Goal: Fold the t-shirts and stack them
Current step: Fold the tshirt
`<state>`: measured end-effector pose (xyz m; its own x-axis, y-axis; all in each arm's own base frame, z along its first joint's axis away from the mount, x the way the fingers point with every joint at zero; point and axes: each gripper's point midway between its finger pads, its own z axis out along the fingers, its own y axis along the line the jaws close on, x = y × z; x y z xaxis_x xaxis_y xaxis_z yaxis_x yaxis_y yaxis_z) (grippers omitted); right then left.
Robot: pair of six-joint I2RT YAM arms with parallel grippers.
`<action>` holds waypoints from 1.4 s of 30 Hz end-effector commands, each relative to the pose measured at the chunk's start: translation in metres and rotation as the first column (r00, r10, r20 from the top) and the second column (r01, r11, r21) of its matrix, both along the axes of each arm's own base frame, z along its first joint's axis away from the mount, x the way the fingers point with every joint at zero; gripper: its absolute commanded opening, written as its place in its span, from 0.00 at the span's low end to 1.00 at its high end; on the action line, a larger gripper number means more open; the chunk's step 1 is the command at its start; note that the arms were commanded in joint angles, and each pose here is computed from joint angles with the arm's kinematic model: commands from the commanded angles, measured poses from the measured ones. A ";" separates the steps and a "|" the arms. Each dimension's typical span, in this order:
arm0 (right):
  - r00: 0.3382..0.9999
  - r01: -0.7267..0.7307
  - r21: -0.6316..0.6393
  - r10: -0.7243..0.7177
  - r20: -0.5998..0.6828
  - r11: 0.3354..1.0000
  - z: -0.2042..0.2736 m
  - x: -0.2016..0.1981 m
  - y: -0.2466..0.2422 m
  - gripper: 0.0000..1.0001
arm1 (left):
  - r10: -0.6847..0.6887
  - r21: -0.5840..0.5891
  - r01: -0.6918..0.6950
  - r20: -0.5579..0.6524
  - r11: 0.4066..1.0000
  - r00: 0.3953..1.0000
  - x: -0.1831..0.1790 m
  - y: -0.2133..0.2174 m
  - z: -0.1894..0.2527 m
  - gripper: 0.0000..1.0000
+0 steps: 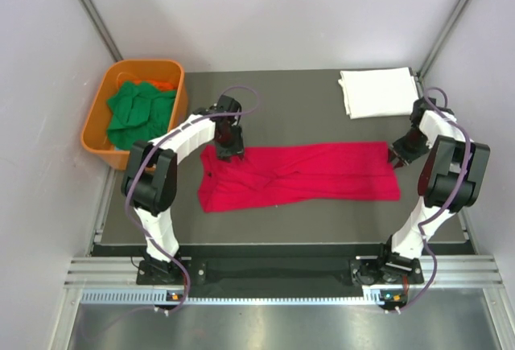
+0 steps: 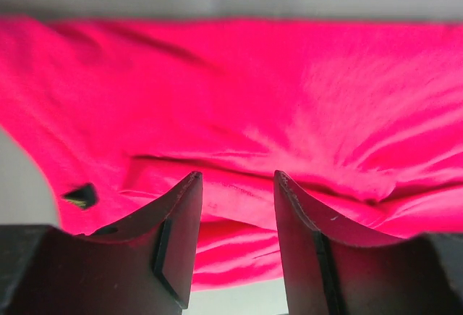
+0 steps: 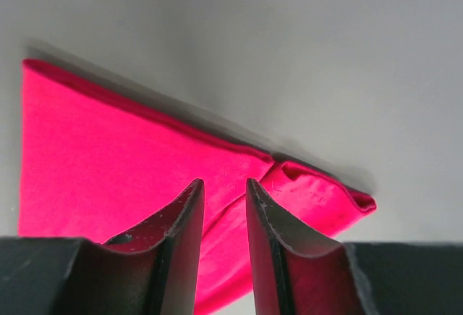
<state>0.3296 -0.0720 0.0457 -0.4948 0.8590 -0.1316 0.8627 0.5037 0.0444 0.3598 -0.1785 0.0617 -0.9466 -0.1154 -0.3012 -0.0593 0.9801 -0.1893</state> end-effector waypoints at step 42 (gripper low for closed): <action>-0.003 -0.681 -0.607 0.827 0.562 0.409 0.165 0.063 0.241 0.43 | 0.151 -0.372 -0.076 0.177 0.925 0.973 0.006 0.046 0.132 0.51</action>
